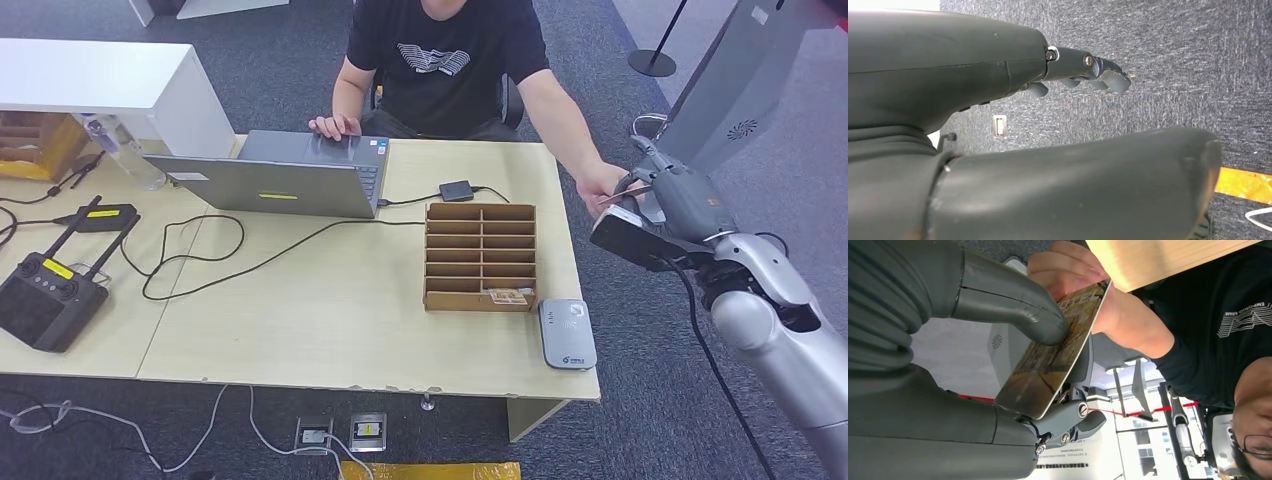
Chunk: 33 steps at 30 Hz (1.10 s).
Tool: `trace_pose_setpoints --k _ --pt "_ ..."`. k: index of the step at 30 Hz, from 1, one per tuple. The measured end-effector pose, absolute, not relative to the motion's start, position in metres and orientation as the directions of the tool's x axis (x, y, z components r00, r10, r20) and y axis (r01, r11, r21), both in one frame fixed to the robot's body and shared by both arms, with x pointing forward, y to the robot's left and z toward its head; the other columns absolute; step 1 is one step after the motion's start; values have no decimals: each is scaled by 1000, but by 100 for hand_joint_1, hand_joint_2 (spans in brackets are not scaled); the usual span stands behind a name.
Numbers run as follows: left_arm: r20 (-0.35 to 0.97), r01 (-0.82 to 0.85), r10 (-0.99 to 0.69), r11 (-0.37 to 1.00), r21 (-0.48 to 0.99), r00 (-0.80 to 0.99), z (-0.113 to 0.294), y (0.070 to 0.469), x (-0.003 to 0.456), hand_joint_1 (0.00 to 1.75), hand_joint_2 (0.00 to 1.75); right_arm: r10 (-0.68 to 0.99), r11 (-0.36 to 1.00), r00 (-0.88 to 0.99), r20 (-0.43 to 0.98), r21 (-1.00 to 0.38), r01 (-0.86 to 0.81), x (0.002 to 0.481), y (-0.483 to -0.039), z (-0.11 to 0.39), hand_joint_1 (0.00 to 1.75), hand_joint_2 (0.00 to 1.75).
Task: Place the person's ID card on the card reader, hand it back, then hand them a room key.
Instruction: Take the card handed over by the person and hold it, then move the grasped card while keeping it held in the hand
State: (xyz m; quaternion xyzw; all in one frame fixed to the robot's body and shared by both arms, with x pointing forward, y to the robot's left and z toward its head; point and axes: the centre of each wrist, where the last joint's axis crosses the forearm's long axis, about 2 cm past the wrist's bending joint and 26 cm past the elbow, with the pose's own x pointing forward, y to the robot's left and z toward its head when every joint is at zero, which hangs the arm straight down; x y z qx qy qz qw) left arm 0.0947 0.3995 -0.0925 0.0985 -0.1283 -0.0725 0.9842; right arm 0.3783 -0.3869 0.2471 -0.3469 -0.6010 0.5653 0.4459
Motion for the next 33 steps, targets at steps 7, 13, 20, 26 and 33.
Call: trace_pose_setpoints --k 7,13,20,26,33 --pt "238 116 -165 971 207 957 -93 397 95 0 0 919 119 -365 149 -987 -103 382 -383 244 175 175" --pt "234 116 -163 973 201 959 -94 394 94 0 0 927 119 -343 153 -986 -118 384 -386 236 175 175" --pt "222 122 -164 973 194 961 -94 394 94 0 0 943 100 -297 150 -979 -177 375 -398 205 175 175" --pt "223 116 -160 973 197 962 -94 394 93 0 0 947 113 -267 177 -964 -239 363 -400 182 175 175" --pt "223 112 -157 973 203 962 -94 394 93 0 0 949 122 -251 191 -956 -266 358 -402 173 175 175"
